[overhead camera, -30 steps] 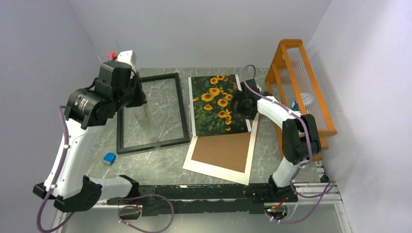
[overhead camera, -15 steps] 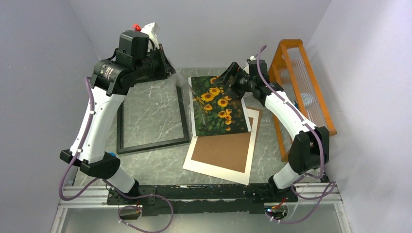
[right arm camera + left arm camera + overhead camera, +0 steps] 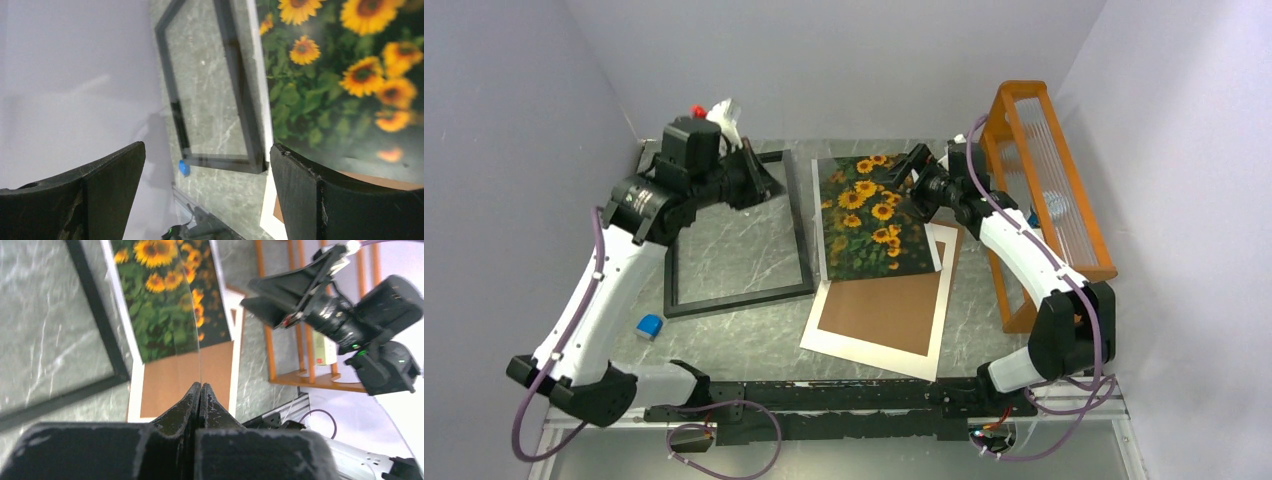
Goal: Put the photo into the frame
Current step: Pick up the photo frame item at the center of the board.
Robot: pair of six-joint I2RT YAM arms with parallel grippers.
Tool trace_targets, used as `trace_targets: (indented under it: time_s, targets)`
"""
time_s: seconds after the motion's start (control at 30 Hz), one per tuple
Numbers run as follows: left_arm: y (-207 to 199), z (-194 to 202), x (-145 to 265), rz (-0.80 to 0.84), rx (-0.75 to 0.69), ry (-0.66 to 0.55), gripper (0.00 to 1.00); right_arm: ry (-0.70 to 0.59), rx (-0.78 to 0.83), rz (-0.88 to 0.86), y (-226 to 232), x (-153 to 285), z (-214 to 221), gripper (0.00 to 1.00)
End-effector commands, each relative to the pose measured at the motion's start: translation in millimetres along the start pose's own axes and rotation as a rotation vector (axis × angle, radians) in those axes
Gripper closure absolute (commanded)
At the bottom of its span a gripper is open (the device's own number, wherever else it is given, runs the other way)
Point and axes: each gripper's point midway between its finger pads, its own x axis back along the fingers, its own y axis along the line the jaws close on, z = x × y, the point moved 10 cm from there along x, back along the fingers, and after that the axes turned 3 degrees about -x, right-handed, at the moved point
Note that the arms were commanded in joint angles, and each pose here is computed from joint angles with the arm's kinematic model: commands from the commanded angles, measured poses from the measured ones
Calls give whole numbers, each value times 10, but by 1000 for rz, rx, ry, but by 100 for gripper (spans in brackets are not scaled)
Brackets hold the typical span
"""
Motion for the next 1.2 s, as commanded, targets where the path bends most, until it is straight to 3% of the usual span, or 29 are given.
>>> trace_targets:
  time_s: [0.0, 0.2, 0.37, 0.7, 0.9, 1.03, 1.17]
  targets:
    - [238, 225, -135, -57, 120, -14, 98, -54, 46, 45, -169, 9, 19, 1]
    - [795, 422, -263, -235, 186, 6, 97, 6, 49, 112, -492, -159, 127, 1]
    - [1109, 406, -312, -223, 294, 87, 97, 112, -13, 149, -742, -396, 247, 2]
    - [1226, 185, -240, -123, 566, 167, 98, 295, -157, 120, -900, -723, 675, 4]
    - [1288, 82, -202, -51, 664, 165, 97, 337, -255, 53, -834, -783, 789, 4]
    - [1300, 64, -147, -11, 713, 159, 98, 380, -389, 81, -877, -815, 858, 3]
    - [1304, 58, -92, 11, 754, 135, 97, 357, -404, 131, -871, -804, 902, 3]
